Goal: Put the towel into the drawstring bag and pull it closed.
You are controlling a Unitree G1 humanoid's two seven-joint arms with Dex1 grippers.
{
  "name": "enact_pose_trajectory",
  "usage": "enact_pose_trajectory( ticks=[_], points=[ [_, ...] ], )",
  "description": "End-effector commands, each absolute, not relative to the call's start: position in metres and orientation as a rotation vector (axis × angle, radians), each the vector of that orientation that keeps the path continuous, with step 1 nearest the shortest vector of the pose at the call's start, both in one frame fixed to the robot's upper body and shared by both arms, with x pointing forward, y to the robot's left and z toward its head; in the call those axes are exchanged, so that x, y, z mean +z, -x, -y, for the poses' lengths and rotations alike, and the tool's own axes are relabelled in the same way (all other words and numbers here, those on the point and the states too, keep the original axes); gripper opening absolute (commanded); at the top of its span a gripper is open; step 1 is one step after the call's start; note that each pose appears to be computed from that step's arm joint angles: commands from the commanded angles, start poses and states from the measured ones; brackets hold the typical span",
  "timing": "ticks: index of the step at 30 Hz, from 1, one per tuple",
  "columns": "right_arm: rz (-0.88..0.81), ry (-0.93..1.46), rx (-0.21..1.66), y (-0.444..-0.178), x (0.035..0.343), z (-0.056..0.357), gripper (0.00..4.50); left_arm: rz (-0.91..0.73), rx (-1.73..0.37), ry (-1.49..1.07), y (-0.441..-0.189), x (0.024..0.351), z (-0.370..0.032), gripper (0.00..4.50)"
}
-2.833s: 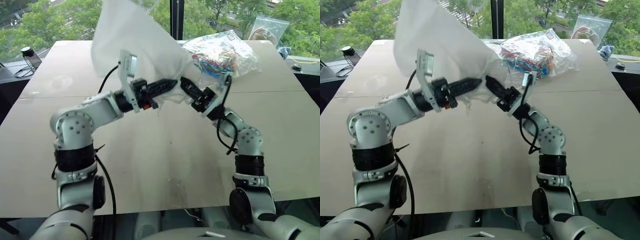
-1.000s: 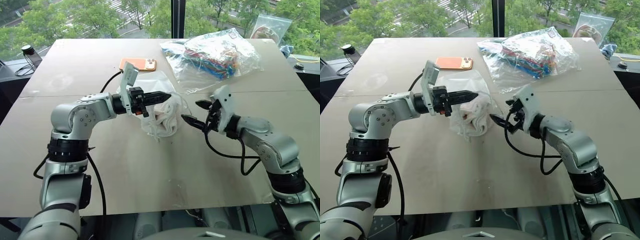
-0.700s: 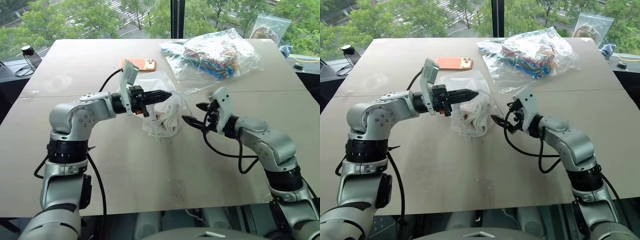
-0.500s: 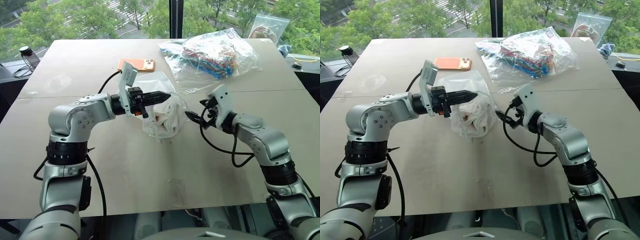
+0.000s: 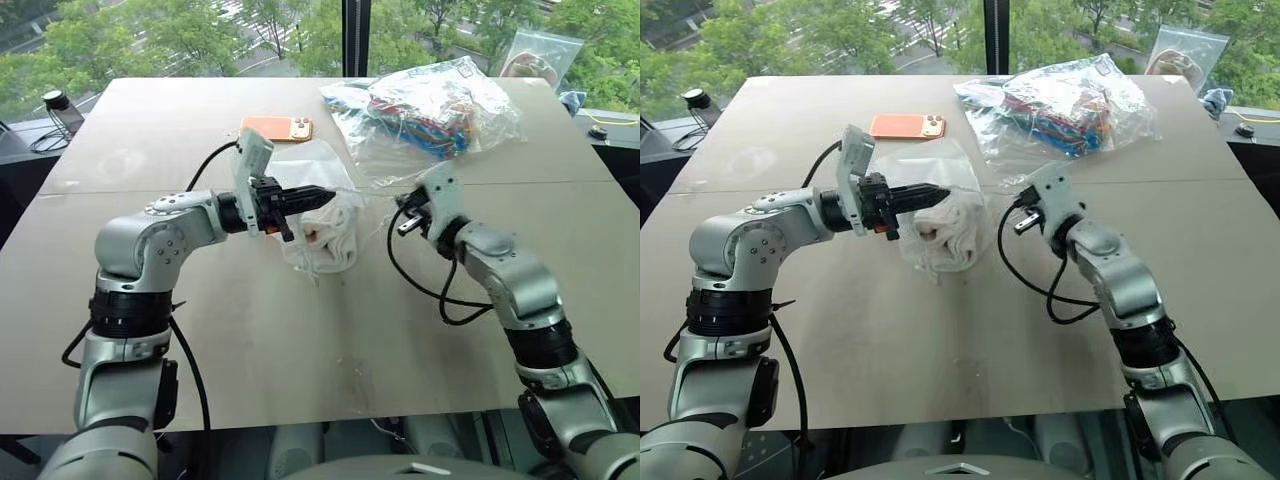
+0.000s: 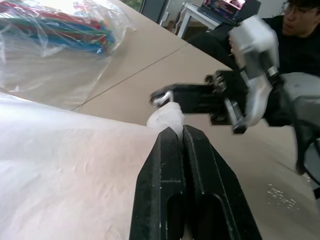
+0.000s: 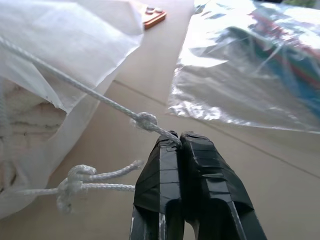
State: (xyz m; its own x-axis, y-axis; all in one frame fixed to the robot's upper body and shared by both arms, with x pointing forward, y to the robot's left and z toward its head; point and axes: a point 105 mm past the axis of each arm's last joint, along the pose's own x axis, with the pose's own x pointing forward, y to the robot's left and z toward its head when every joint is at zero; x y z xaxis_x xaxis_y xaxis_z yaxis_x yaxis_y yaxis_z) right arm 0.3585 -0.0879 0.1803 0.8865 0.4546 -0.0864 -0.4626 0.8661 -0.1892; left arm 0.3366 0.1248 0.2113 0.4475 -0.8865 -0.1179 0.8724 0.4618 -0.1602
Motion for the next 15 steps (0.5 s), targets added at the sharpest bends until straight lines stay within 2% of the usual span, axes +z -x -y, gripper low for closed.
enact_pose_trajectory(
  ticks=[1, 3, 6, 8, 11, 15],
  points=[
    [-0.001, 0.184, 0.394, -0.346, 0.199, 0.103, 0.00, -0.142, -1.117, 0.098, -0.337, 0.229, -0.131, 0.61],
    [-0.005, 0.171, 0.409, -0.341, 0.200, 0.099, 0.00, -0.168, -1.136, 0.095, -0.330, 0.223, -0.135, 1.15],
    [-0.011, 0.138, 0.427, -0.338, 0.200, 0.090, 0.00, -0.213, -1.044, 0.112, -0.324, 0.206, -0.159, 2.61],
    [-0.014, 0.131, 0.435, -0.337, 0.198, 0.086, 0.00, -0.253, -1.020, 0.134, -0.312, 0.197, -0.178, 3.50],
    [-0.018, 0.123, 0.447, -0.336, 0.196, 0.082, 0.00, -0.355, -0.995, 0.129, -0.278, 0.174, -0.201, 3.50],
    [-0.018, 0.108, 0.464, -0.337, 0.197, 0.080, 0.00, -0.393, -0.998, 0.029, -0.256, 0.144, -0.183, 3.50]
  ],
)
